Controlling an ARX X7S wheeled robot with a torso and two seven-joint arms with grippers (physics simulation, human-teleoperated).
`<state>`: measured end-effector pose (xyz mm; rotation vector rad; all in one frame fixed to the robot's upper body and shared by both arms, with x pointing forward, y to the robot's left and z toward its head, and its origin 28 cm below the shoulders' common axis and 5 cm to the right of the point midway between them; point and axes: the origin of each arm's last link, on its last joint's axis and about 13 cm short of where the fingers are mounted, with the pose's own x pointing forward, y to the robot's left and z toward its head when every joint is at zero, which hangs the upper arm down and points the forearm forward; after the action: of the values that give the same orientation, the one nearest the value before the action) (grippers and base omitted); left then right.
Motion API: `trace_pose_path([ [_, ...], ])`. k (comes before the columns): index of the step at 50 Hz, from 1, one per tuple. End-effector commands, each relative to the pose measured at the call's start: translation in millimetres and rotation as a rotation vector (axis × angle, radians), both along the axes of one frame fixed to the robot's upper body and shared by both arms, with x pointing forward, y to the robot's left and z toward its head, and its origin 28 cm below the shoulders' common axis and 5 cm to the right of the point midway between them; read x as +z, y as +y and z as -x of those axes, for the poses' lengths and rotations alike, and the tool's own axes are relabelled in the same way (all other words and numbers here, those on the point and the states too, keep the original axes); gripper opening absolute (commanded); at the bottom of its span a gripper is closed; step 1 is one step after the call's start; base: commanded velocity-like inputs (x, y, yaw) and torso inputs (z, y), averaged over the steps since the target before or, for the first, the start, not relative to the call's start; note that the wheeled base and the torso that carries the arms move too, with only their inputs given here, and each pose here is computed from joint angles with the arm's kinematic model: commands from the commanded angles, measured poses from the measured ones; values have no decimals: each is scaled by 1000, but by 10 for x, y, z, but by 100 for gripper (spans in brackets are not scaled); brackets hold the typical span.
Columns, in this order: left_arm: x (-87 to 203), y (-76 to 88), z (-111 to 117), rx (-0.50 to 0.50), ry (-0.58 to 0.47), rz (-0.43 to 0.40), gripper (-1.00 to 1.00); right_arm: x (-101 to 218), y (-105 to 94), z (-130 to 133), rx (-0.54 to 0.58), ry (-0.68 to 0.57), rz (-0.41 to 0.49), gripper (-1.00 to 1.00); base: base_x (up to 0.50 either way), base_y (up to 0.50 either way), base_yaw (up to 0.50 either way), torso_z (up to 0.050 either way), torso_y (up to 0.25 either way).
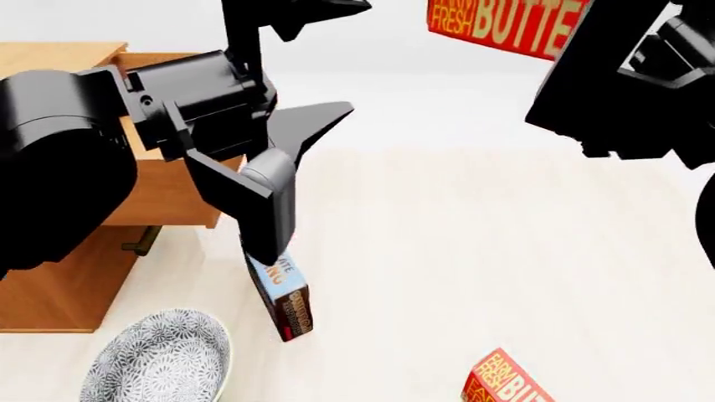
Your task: Put the butter at the front in the top drawer of the cabinet and close it.
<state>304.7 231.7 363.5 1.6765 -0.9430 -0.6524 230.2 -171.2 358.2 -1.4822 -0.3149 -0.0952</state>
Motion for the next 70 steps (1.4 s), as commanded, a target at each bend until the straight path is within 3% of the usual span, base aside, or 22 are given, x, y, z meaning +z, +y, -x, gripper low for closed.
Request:
trace_pose_path([
  [1, -104, -47, -81, -7, 56, 73, 100, 84, -13, 135, -15, -171, 15, -100, 0, 0, 0, 0, 0],
  [15, -138, -124, -104, -29, 108, 122, 100, -55, 22, 201, -5, -136, 30, -100, 0, 0, 0, 1, 1],
  [28, -147, -166, -126, -36, 129, 100, 100, -54, 82, 194, 0, -131, 116, -100, 0, 0, 0, 0, 2],
  [49, -334, -244, -175, -58, 185, 70, 100, -78, 215, 176, 65, -99, 108, -100, 0, 0, 0, 0, 1],
  [70, -324, -245, -259, -53, 58, 80, 100, -134, 257, 192, 103, -52, 80, -100, 0, 0, 0, 0, 1],
])
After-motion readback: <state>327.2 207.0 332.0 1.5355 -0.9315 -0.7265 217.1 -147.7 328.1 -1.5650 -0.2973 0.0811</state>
